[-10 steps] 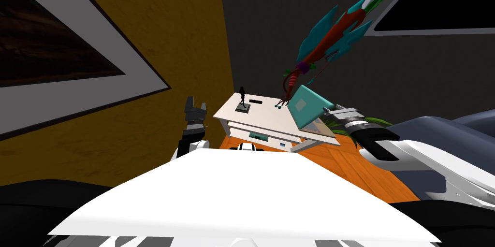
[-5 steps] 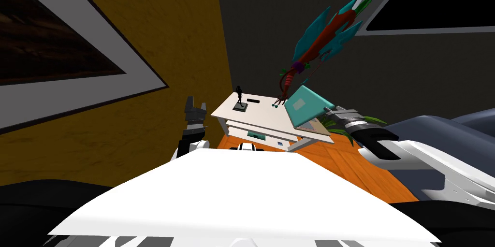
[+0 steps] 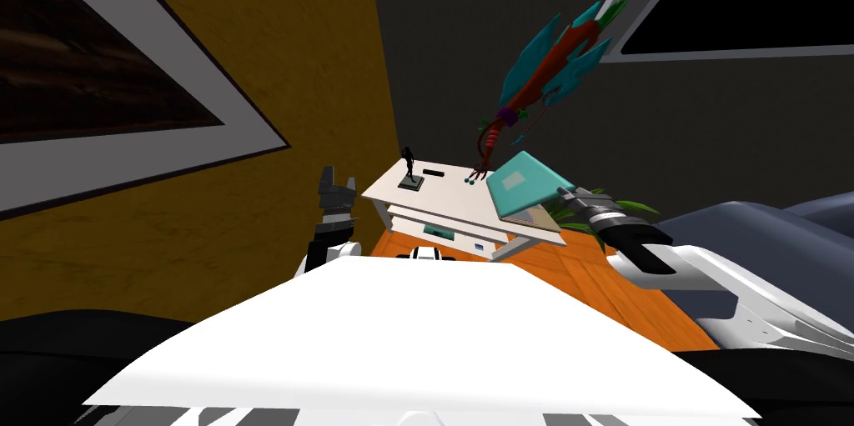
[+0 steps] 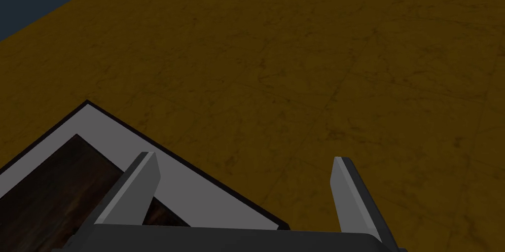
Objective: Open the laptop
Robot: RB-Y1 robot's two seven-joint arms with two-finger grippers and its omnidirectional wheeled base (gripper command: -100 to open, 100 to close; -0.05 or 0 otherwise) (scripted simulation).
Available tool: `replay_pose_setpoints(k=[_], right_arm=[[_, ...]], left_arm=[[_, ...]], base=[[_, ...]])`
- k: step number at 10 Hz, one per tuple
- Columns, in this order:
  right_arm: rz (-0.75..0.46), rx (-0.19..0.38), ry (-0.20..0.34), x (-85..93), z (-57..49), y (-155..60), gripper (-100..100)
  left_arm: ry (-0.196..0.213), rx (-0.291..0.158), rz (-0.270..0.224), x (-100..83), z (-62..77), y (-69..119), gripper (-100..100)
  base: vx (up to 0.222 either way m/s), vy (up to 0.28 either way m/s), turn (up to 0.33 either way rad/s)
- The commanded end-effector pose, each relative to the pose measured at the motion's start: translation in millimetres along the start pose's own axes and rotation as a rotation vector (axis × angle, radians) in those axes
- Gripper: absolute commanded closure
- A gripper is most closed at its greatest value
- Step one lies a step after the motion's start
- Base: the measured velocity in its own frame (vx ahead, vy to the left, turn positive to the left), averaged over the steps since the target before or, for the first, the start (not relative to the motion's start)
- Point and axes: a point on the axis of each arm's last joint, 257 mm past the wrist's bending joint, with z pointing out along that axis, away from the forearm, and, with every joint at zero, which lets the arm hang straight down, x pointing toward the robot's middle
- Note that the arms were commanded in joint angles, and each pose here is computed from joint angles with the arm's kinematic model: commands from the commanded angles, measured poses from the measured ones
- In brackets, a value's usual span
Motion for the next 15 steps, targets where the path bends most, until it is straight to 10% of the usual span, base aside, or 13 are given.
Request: replay_pose_setpoints(k=[1, 14, 15], right_arm=[[0.111, 0.007, 0.021, 25.4, -1.7, 1.1, 100], [0.543, 0.041, 0.022, 115.4, 2.6, 29.0, 100], [0.542, 0.086, 0.055, 135.8, 9.4, 32.9, -100]], left_arm=[[0.000, 0.000, 0.000, 0.0, 0.0, 0.0, 0], [0.000, 0.000, 0.000, 0.0, 0.0, 0.0, 0], [0.000, 0.000, 0.000, 0.0, 0.0, 0.0, 0]], base=[[-0.045, -0.114, 0.033], [-0.039, -0.090, 0.026], [-0.107, -0.104, -0.056]])
